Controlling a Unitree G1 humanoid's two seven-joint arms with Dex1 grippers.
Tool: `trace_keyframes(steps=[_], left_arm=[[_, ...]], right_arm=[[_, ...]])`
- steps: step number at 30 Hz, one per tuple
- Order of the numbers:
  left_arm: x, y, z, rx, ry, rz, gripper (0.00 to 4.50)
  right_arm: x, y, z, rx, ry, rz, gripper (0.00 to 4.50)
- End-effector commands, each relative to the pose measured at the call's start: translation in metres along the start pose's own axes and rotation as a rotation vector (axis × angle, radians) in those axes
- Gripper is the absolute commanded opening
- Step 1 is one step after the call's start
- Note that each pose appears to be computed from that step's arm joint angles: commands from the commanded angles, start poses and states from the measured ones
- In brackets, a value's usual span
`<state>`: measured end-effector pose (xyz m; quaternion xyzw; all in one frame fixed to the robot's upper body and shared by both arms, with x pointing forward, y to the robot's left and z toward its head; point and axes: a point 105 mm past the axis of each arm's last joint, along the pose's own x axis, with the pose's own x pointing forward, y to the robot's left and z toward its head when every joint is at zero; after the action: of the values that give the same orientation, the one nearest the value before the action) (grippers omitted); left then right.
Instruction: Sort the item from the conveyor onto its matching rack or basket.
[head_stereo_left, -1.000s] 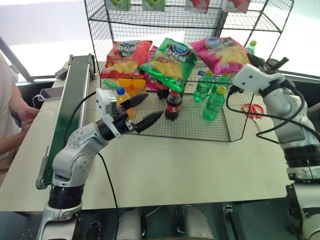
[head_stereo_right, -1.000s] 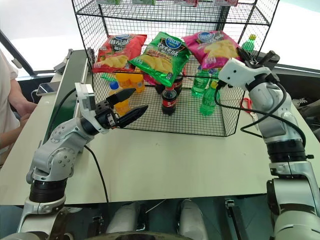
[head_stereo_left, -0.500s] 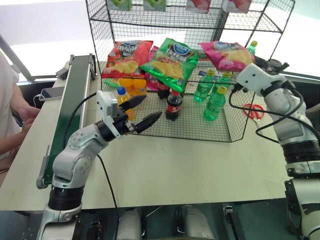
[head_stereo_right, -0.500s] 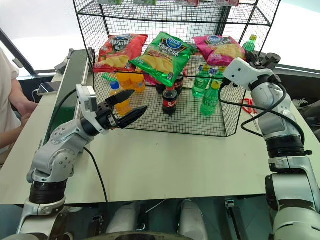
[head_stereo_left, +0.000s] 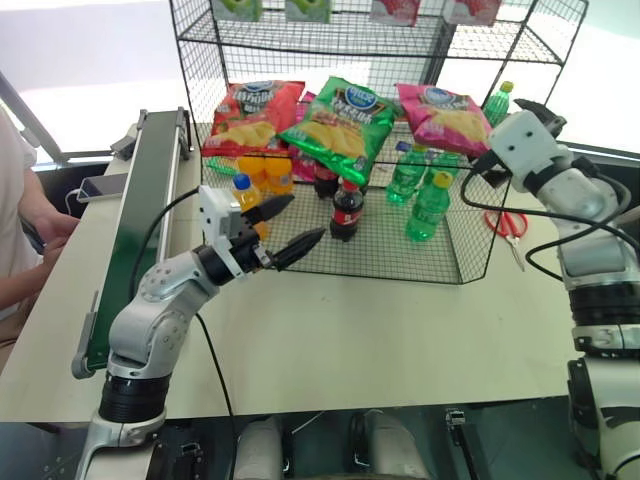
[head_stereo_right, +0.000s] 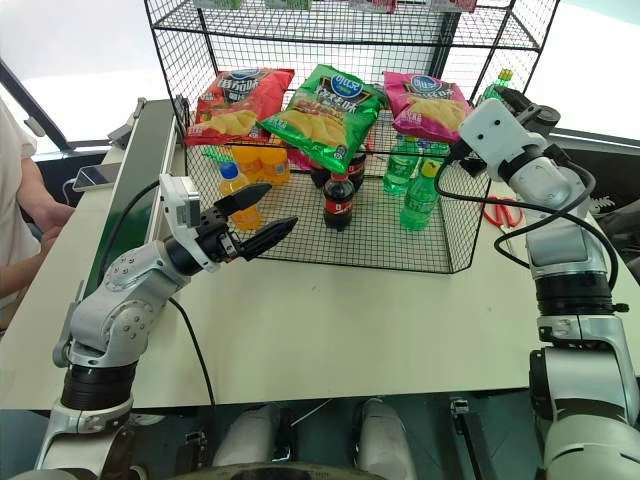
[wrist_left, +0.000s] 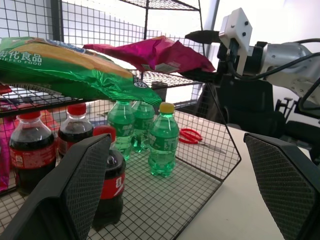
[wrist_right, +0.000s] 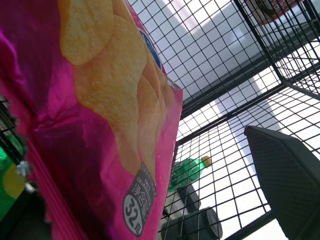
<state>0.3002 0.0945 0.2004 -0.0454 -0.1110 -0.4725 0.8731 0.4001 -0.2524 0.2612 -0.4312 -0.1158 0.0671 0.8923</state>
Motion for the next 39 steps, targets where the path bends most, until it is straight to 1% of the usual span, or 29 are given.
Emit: trace_keyframes(steps=[1,7,8,9,11,13,14,16,17,24,27,31,33,35,36,38,39], left_arm=[[0.002,-0.006,0.008,0.039,-0.027,-0.018,4.5],[0.002,-0.006,0.006,0.046,-0.014,-0.024,4.5],[0.003,-0.006,0.006,0.047,-0.013,-0.025,4.5],[0.003,-0.006,0.006,0.047,-0.014,-0.025,4.5],[0.003,-0.006,0.005,0.049,-0.012,-0.025,4.5],[0.003,-0.007,0.005,0.051,-0.008,-0.026,4.5],[0.003,-0.007,0.005,0.051,-0.008,-0.026,4.5],[0.003,-0.008,0.005,0.051,-0.007,-0.027,4.5],[0.003,-0.008,0.004,0.05,-0.007,-0.027,4.5],[0.004,-0.01,0.003,0.051,-0.005,-0.027,4.5],[0.005,-0.012,0.002,0.053,-0.004,-0.029,4.5],[0.004,-0.012,0.002,0.058,-0.004,-0.025,4.5],[0.004,-0.012,0.003,0.06,-0.005,-0.02,4.5],[0.003,-0.012,0.003,0.062,-0.005,-0.016,4.5],[0.003,-0.011,0.003,0.062,-0.005,-0.014,4.5],[0.003,-0.012,0.002,0.064,-0.004,-0.012,4.5],[0.003,-0.012,0.002,0.062,-0.005,-0.013,4.5]], right_arm=[[-0.008,-0.017,0.022,-0.01,-0.095,-0.029,4.48],[-0.012,-0.012,0.028,-0.031,-0.132,-0.007,4.48],[-0.012,-0.01,0.03,-0.065,-0.139,0.0,3.96],[-0.013,-0.009,0.031,-0.085,-0.146,0.005,3.66],[-0.013,-0.007,0.034,-0.088,-0.156,0.012,2.7],[-0.013,-0.005,0.037,-0.099,-0.171,0.012,1.66],[-0.014,-0.006,0.037,-0.1,-0.175,0.007,1.05],[-0.013,-0.006,0.038,-0.125,-0.177,0.006,0.15],[-0.013,-0.006,0.037,-0.148,-0.172,0.009,0.07],[-0.004,-0.013,0.032,-0.381,-0.119,-0.018,0.07],[0.004,-0.016,0.023,-0.501,-0.065,-0.016,0.07],[0.008,-0.014,0.017,-0.523,-0.049,0.0,0.07],[0.008,-0.012,0.016,-0.506,-0.055,0.014,0.07],[0.007,-0.01,0.016,-0.503,-0.063,0.028,0.85],[0.007,-0.009,0.015,-0.484,-0.06,0.034,1.1],[0.006,-0.009,0.013,-0.478,-0.055,0.046,1.98],[0.005,-0.009,0.014,-0.441,-0.063,0.056,2.59]])
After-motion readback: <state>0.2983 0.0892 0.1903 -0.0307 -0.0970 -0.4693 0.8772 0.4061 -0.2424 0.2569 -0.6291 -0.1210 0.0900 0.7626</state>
